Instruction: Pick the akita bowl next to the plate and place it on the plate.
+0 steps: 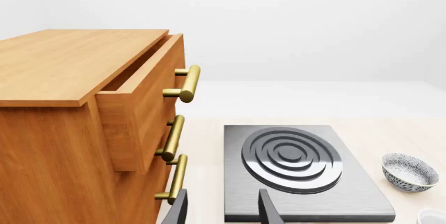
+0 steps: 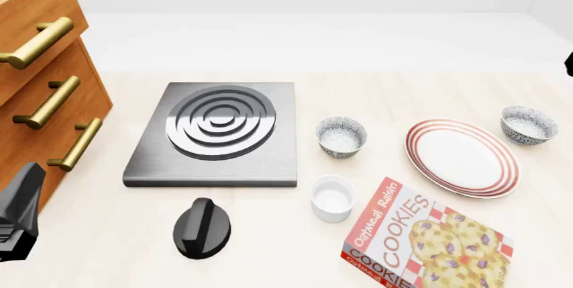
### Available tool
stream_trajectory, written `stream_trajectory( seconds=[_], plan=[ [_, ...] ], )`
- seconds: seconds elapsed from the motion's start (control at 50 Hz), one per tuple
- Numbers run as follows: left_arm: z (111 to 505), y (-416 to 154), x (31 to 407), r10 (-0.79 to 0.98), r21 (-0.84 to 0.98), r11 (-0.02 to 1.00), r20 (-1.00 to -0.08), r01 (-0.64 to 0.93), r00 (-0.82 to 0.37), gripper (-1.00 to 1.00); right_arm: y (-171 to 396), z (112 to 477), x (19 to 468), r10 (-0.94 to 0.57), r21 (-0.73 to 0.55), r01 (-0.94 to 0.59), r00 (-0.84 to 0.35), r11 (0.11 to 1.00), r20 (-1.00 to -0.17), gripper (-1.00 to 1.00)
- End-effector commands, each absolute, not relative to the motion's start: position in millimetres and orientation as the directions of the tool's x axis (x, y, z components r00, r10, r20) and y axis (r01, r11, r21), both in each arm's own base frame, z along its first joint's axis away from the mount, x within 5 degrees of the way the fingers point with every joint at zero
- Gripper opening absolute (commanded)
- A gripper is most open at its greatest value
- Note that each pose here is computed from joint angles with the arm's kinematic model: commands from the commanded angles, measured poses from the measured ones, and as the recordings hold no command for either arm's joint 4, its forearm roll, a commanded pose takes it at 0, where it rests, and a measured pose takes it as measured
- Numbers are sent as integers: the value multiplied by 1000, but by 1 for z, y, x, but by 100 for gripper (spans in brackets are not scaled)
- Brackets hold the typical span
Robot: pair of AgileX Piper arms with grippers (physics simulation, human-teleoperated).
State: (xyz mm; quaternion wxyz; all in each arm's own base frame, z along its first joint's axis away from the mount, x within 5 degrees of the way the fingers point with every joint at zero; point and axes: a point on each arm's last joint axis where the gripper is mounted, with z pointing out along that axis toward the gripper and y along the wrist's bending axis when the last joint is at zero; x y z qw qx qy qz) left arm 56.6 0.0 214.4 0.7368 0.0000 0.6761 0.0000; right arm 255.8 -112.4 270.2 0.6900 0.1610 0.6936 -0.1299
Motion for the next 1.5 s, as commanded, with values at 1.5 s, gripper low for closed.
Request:
stream_trajectory(
  seconds=[1.5],
  plan=[
    [214,0,57,0,0,1000,-996,0,86,100,-150,244,264,95,71,496,-25,865,-995,100]
  ],
)
